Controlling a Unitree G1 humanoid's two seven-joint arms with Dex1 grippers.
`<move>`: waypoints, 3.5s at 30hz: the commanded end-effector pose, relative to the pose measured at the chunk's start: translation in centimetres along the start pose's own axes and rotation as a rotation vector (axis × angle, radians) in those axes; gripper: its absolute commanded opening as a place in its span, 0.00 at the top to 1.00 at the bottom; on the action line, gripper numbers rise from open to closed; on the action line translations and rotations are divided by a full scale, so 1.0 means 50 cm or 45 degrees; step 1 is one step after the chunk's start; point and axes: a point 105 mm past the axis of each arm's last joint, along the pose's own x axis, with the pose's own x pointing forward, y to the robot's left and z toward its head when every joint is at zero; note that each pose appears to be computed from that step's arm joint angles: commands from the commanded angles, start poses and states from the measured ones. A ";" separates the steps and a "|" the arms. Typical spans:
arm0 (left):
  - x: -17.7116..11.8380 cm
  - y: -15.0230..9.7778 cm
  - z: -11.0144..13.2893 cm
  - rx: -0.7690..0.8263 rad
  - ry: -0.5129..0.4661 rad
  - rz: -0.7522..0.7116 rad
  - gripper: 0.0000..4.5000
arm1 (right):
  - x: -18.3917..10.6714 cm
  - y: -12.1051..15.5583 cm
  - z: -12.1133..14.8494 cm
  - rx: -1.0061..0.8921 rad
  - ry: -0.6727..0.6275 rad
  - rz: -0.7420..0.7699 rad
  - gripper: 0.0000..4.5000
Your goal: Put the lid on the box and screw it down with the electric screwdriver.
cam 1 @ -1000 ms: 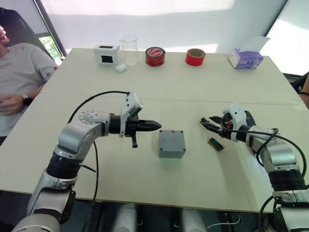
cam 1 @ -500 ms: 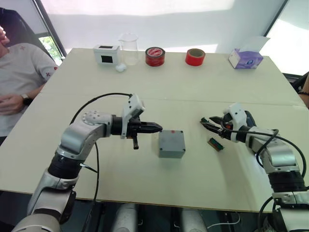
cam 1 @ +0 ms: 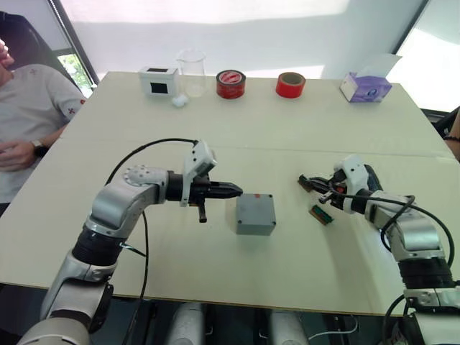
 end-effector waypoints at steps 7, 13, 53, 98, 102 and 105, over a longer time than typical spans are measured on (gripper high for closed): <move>-0.001 -0.002 0.016 0.061 -0.005 -0.010 1.00 | -0.010 -0.006 0.034 -0.027 -0.081 -0.028 0.99; -0.005 0.004 0.016 0.053 -0.007 0.001 1.00 | -0.026 -0.007 0.068 -0.009 -0.170 -0.052 0.99; -0.028 0.006 -0.015 -0.002 0.034 0.051 1.00 | -0.041 0.211 0.087 -0.150 -0.197 0.304 0.99; -0.028 0.009 -0.027 0.013 0.065 0.059 1.00 | -0.024 0.221 0.098 -0.113 -0.227 0.351 0.99; -0.028 0.009 -0.026 0.014 0.064 0.063 1.00 | -0.021 0.219 0.091 -0.122 -0.206 0.352 0.99; -0.028 0.010 -0.026 0.016 0.063 0.066 1.00 | -0.023 0.216 0.089 -0.118 -0.197 0.349 0.99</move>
